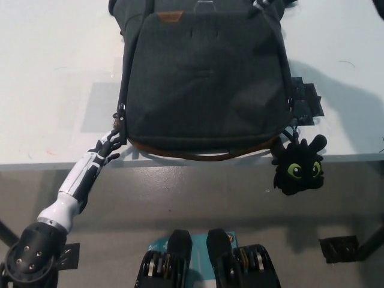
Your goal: A bag is kept in the middle of the table with its flap loosely closed and the robot uses its right hand to adjust it and opens it
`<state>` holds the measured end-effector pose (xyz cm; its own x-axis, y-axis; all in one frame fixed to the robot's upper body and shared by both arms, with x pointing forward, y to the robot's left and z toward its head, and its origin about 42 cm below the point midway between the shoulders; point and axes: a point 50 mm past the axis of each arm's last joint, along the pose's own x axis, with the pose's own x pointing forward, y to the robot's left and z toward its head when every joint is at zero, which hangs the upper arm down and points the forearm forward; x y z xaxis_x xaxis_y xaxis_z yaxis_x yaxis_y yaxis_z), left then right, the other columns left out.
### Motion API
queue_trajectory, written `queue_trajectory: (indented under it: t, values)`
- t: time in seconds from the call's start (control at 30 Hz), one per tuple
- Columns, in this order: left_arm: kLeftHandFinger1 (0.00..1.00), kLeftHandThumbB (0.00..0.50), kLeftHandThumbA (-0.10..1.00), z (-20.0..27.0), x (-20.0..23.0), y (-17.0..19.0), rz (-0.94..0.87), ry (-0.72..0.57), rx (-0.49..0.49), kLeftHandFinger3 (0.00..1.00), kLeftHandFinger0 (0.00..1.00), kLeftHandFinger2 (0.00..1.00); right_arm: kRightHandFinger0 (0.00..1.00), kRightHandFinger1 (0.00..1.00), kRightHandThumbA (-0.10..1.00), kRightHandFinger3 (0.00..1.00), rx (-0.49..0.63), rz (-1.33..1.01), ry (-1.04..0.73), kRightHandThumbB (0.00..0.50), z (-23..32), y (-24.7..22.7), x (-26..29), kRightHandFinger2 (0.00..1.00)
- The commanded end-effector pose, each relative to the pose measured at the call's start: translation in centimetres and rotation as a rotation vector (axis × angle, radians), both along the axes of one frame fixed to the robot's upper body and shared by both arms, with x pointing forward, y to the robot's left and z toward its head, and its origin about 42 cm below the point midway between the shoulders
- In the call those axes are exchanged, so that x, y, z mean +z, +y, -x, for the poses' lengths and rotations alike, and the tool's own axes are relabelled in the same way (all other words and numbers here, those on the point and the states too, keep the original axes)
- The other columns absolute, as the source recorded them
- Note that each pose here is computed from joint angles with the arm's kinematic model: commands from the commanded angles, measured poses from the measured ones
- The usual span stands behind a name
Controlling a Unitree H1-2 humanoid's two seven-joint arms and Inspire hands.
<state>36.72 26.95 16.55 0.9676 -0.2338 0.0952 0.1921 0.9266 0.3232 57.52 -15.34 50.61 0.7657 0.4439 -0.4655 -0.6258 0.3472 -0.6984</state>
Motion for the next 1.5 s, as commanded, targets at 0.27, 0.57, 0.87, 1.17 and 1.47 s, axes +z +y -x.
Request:
queue_trajectory:
  t: [0.27, 0.57, 0.87, 1.17, 1.47]
  values:
    - [1.00, 0.319, 1.00, 0.9, 0.3, 0.2, 0.008, -0.026, -0.027, 1.00, 1.00, 1.00, 1.00, 1.00, 0.99, 1.00, 0.053, -0.074, 0.152, 0.500, -0.2, 2.7, -4.7, 1.00]
    - [1.00, 0.355, 1.00, 1.8, 0.3, 0.4, 0.038, -0.012, -0.027, 1.00, 1.00, 1.00, 1.00, 1.00, 1.00, 1.00, 0.058, 0.075, 0.218, 0.494, -0.8, 3.2, -11.6, 1.00]
    - [1.00, 0.343, 1.00, 1.9, 0.3, 0.5, 0.040, -0.015, -0.027, 1.00, 1.00, 1.00, 0.75, 0.88, -0.10, 0.15, -0.065, 0.048, -0.248, 0.165, -0.7, 3.0, -15.2, 0.70]
    - [1.00, 0.350, 1.00, 1.8, -0.2, 0.2, 0.035, -0.014, -0.030, 1.00, 1.00, 1.00, 0.00, 0.42, -0.10, 0.83, -0.101, -0.056, -0.315, 0.195, -1.0, 1.2, -13.6, 0.79]
    - [1.00, 0.332, 1.00, 1.9, -0.4, 0.1, 0.011, -0.014, -0.026, 1.00, 1.00, 1.00, 0.04, 0.54, -0.10, 0.89, -0.128, -0.214, -0.338, 0.159, 0.9, 0.4, -11.3, 0.84]
